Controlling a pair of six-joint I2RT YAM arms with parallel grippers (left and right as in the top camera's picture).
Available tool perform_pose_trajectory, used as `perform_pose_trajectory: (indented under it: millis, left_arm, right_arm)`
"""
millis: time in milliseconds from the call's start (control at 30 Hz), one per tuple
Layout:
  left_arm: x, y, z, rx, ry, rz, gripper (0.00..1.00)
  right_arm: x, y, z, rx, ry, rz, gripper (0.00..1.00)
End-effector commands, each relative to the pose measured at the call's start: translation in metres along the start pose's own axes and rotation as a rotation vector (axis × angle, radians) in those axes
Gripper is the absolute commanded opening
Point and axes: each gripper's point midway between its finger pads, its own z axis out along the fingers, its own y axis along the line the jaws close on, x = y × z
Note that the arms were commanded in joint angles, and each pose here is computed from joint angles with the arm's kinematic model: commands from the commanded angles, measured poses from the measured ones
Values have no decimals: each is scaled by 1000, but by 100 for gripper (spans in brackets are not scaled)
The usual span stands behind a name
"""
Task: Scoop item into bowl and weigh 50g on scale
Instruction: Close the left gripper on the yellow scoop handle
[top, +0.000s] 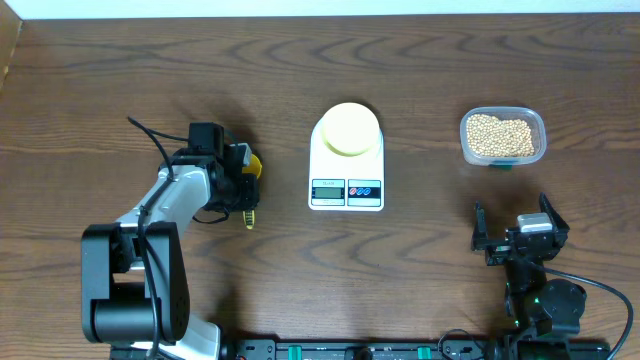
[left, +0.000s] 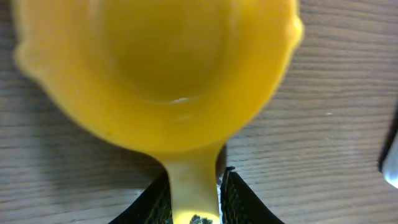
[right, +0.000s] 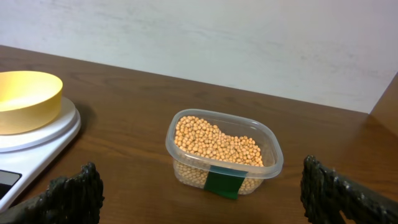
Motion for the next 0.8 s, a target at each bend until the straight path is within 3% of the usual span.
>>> perform_pose_trajectory:
  millis: [0,367,733,767]
  left_arm:
    - [4,-9,5,64,25,-14,27]
    - [1,-15,4,96,14,-11,19]
    - [0,-27,2,170,10,-13,19]
    - [-1,-27,2,170,9,-12,13]
  right_arm:
    - [1,1,0,-4,0,11,99]
    - [1,1,0,-4,0,11,99]
    - [1,1,0,-4,0,11,99]
    - [1,1,0,-4,0,11,99]
